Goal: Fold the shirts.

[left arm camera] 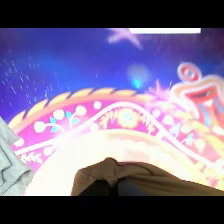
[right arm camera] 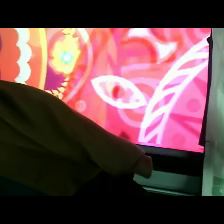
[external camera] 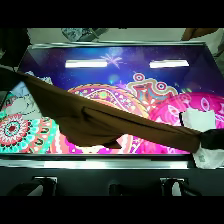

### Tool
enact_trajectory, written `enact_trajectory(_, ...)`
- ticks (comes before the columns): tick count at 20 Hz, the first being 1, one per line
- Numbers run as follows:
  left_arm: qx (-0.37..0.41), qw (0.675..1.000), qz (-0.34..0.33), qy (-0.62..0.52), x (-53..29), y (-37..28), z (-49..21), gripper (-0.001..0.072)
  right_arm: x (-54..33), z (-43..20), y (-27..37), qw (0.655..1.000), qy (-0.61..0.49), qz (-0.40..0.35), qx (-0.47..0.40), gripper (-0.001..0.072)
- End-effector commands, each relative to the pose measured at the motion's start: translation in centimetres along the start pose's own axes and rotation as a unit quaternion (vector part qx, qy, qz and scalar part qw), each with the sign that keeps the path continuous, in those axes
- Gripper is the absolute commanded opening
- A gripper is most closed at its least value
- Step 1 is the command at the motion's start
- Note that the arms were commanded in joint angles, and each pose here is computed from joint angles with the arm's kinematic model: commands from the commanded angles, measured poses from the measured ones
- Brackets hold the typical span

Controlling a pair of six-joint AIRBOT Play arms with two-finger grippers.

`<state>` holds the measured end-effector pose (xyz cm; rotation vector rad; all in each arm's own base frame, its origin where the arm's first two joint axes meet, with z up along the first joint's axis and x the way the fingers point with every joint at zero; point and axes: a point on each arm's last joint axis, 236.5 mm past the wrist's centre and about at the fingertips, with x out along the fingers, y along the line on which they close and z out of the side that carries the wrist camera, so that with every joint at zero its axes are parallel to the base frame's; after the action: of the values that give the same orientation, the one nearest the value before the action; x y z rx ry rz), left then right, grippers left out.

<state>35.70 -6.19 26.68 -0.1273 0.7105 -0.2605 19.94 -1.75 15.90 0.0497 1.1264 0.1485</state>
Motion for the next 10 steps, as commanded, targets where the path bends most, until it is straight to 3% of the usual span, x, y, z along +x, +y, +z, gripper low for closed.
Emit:
enact_trajectory(1, 0.012, 0.999, -0.011, 0.044, 12.5, 1.2, -2.7, 0.0030, 7.5, 4.1, -3.8, 0.997, -0.035, 0.011, 0.070, 0.0045)
enact_trajectory(4, -0.010, 0.998, -0.006, 0.055, 21.3, 2.3, -3.6, 0.0031, 14.3, 9.0, -7.7, 0.987, -0.066, 0.028, 0.146, 0.0047)
enact_trajectory(5, -0.033, 0.997, -0.011, 0.065, 23.7, 2.4, -4.2, 0.0037, 16.4, 10.4, -8.3, 0.980, -0.080, 0.048, 0.177, 0.0156)
enact_trajectory(6, -0.049, 0.996, -0.019, 0.077, 25.3, 2.3, -4.8, 0.0131, 18.1, 12.1, -8.4, 0.971, -0.102, 0.074, 0.201, 0.0448)
enact_trajectory(7, -0.057, 0.994, -0.025, 0.087, 26.2, 2.2, -5.1, 0.0428, 18.7, 14.5, -7.9, 0.963, -0.139, 0.110, 0.203, 0.0605)
enact_trajectory(8, -0.055, 0.994, -0.024, 0.094, 26.3, 2.5, -5.0, 0.0720, 18.1, 17.0, -7.2, 0.954, -0.182, 0.142, 0.193, 0.0605)
enact_trajectory(10, -0.061, 0.991, -0.020, 0.116, 25.0, 3.7, -4.8, 0.0720, 15.7, 20.3, -6.5, 0.943, -0.248, 0.161, 0.151, 0.0605)
